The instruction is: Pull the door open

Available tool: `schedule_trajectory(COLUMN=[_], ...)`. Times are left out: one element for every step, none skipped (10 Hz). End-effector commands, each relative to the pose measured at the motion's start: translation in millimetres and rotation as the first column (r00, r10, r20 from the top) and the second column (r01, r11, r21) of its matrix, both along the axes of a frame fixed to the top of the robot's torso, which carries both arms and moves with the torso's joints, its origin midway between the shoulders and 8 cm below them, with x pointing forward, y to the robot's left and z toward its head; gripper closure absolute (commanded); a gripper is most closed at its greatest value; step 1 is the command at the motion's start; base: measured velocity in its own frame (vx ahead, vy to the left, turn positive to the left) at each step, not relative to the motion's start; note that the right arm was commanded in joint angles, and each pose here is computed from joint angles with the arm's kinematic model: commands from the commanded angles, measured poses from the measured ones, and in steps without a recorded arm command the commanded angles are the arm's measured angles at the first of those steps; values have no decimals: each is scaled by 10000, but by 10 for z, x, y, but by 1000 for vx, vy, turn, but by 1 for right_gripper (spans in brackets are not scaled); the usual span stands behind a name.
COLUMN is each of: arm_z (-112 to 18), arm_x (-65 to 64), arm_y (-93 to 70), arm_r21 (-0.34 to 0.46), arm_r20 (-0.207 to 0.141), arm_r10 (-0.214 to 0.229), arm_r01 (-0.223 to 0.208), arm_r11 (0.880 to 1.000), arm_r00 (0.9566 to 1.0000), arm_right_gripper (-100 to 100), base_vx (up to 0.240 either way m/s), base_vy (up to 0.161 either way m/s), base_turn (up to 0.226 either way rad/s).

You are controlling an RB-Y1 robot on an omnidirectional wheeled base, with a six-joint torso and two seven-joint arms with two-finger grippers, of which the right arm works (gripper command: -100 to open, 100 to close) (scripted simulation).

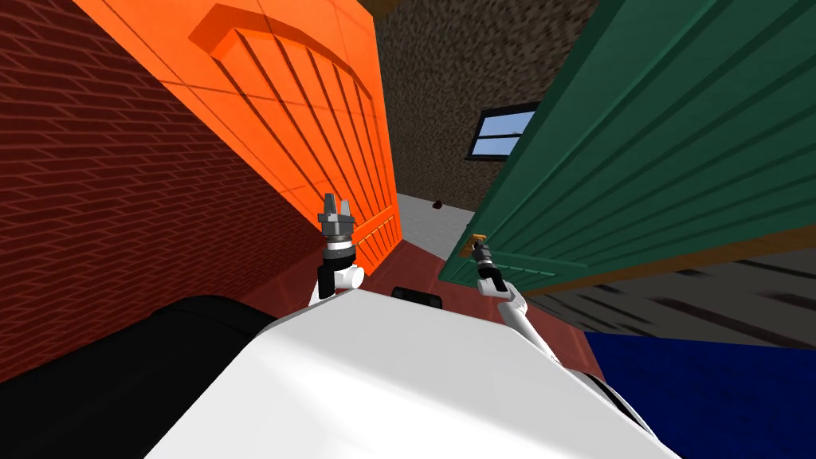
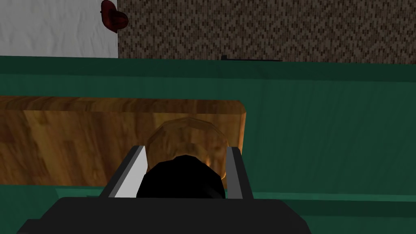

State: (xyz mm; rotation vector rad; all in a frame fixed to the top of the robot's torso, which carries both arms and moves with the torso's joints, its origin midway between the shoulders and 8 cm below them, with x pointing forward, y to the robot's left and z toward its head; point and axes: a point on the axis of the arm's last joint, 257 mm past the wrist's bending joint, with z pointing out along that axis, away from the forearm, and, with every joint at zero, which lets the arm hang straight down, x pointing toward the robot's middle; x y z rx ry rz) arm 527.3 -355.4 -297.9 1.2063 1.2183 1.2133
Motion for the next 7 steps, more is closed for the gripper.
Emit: schedule_trajectory(arm_z=[17,17,-4,-12,-6,1,6], arm_x=[-25,-35,-25,-84,-111,-143,-176], arm_y=[17,30,57,91,97,104,114], arm_r21=[4,8,30,30,19,10,3], arm_r20=[33,31,-4,-8,8,22,32], arm_r10=[185,255,238,477,590,717,852], arm_r01=[-185,-255,-238,-477,-590,-717,-852], arm_r11=[9998,9997,9997,9989,9983,9974,9964], arm_r00=[9998,9997,9997,9989,9983,9974,9964], arm_right_gripper=[100,100,100,100,100,100,100], base_vx=[-182,-200,-92,-165,-257,-252,-198], base_vy=[-100,-118,-47,-59,-90,-108,-128], base_turn=[107,102,47,117,132,113,104])
